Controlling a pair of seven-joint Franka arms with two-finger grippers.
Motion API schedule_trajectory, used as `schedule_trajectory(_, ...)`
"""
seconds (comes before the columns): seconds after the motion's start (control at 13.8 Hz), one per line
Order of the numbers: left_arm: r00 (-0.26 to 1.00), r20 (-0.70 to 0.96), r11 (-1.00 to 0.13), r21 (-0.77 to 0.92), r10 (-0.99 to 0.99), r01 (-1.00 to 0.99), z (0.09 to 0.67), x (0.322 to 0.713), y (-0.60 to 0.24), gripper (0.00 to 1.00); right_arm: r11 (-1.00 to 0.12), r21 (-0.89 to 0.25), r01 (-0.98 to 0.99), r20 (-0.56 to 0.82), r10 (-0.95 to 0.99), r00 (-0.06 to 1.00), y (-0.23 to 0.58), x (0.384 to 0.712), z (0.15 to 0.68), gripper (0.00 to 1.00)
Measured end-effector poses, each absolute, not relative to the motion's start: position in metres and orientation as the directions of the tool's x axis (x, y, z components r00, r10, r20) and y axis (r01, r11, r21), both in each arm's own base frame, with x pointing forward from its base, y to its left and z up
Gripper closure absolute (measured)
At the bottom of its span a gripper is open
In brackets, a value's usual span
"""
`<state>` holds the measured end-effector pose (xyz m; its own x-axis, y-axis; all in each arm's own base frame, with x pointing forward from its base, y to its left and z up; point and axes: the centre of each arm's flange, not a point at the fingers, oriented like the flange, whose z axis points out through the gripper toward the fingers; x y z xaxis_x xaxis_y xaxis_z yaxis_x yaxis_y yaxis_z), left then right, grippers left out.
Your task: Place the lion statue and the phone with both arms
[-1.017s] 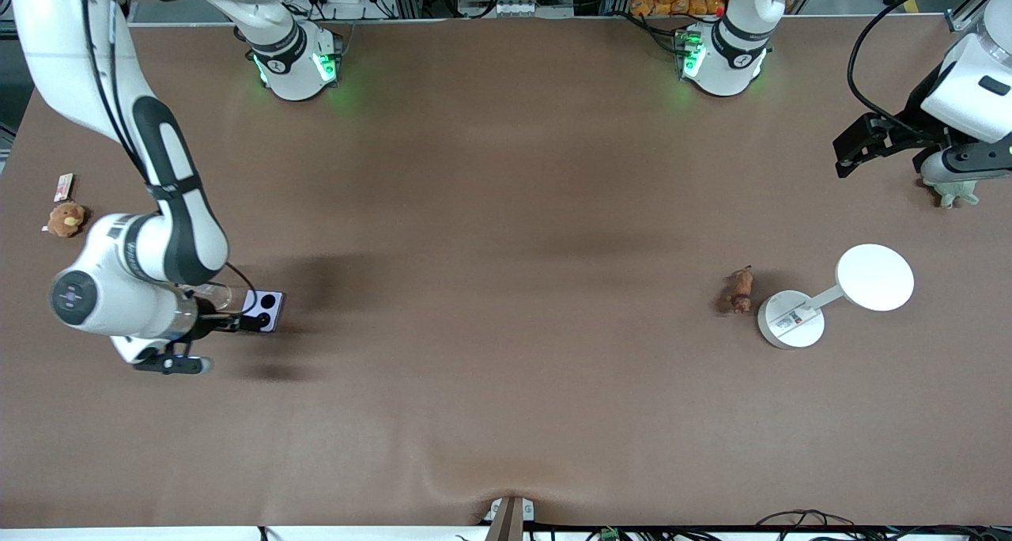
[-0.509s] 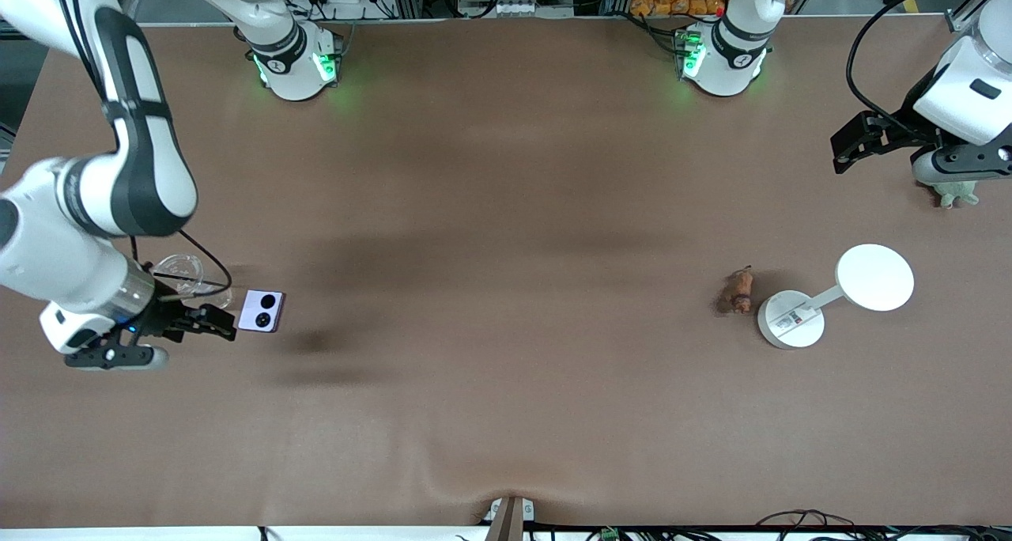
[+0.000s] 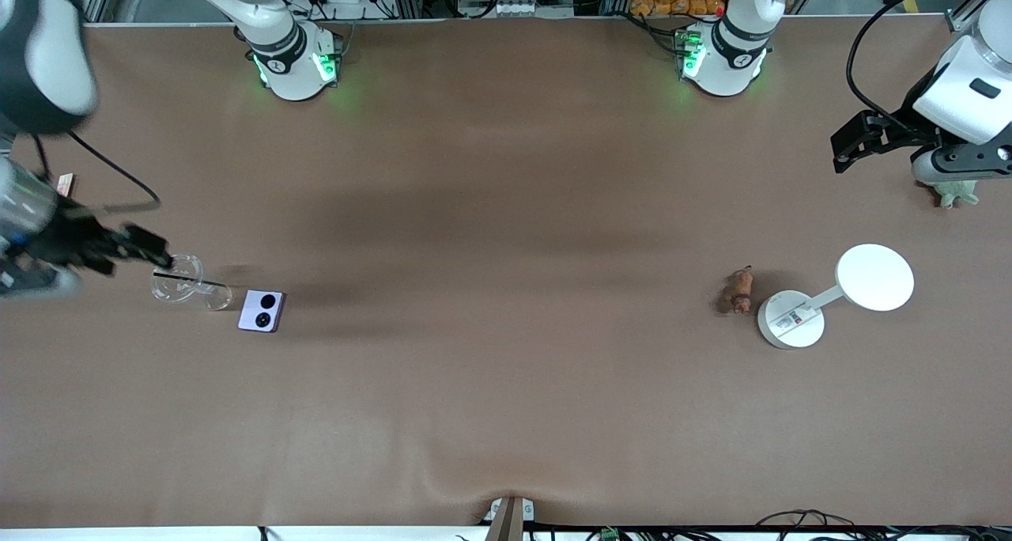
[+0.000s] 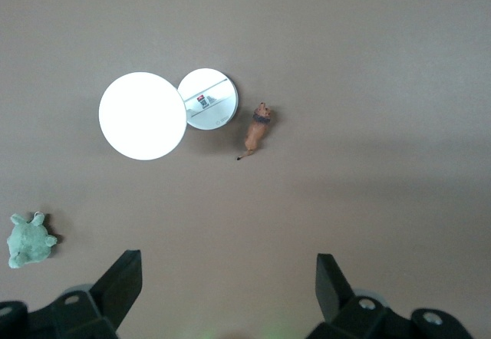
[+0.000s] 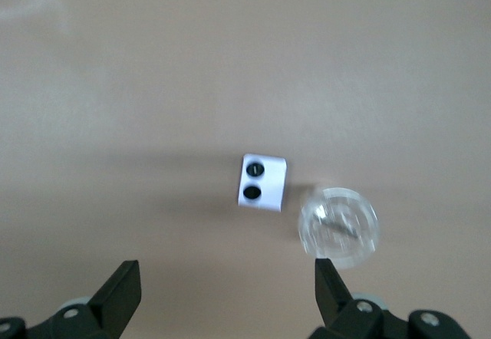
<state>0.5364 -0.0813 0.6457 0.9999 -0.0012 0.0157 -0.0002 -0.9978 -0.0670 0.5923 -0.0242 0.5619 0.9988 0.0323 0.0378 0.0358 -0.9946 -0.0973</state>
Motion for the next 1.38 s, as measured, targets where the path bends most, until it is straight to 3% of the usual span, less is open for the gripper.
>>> schedule_trajectory(0.29,1.000,0.016,-0.998,-0.067,-0.001,0.000,0.646,0.536,-0.081,0.00,-0.996,-0.086,0.035,0.007,0.035,0.999,-0.030,0.557,0.601,0.00)
schedule_trajectory(0.8,1.000,0.025,-0.998,-0.066,-0.001,0.000,0.650,0.536,-0.081,0.00,-0.998,-0.055,0.041,-0.084,0.046,0.995,-0.030,0.547,0.590,0.00)
schedule_trajectory(1.38,1.000,0.024,-0.998,-0.066,0.000,0.001,0.650,0.536,-0.081,0.00,-0.999,-0.040,0.036,-0.089,0.039,0.995,-0.035,0.543,0.606,0.00)
